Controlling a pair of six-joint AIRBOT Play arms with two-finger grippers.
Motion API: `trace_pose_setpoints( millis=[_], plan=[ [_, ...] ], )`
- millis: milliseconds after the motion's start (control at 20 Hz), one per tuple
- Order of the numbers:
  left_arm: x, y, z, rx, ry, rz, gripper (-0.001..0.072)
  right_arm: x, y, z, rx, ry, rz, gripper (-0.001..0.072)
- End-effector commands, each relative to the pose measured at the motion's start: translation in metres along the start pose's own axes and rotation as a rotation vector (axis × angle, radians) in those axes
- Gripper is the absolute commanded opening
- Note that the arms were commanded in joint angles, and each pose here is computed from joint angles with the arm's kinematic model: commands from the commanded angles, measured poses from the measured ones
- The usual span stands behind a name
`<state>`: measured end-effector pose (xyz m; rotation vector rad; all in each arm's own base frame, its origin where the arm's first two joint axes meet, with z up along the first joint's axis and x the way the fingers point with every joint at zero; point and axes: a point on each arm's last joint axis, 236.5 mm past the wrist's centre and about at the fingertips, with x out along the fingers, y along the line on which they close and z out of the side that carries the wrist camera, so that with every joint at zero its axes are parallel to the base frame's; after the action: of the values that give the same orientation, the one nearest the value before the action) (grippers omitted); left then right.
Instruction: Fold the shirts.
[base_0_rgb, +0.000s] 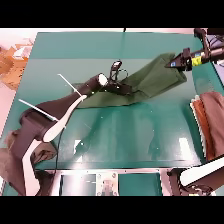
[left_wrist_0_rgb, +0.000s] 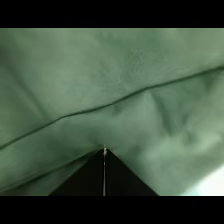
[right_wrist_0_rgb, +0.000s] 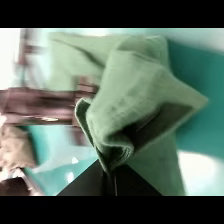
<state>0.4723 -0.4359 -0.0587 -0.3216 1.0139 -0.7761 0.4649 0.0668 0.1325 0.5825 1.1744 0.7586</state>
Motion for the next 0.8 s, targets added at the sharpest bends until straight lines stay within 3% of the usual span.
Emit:
trace_pose_setpoints(
  millis=[0,350,550,750],
  plan=[
    [0.02,-0.007,-0.012,-0.034,0.034,-0.036,0.0022,0.011,0.061,-0.005,-0.057,0.032,0.067,0.002],
    [-0.006,-0.004,-0.022,0.022,0.175,-0.068,0.0022,0.04,0.086,-0.01,-0.072,0.069,0.087,0.002],
    [-0.101,0.013,0.012,0.143,0.302,-0.091,0.0022,0.047,0.091,-0.004,-0.065,0.048,0.089,0.0021],
    [-0.222,0.061,0.055,0.121,0.237,-0.021,0.0023,0.097,0.125,-0.002,-0.111,0.042,0.119,0.0021]
  ],
)
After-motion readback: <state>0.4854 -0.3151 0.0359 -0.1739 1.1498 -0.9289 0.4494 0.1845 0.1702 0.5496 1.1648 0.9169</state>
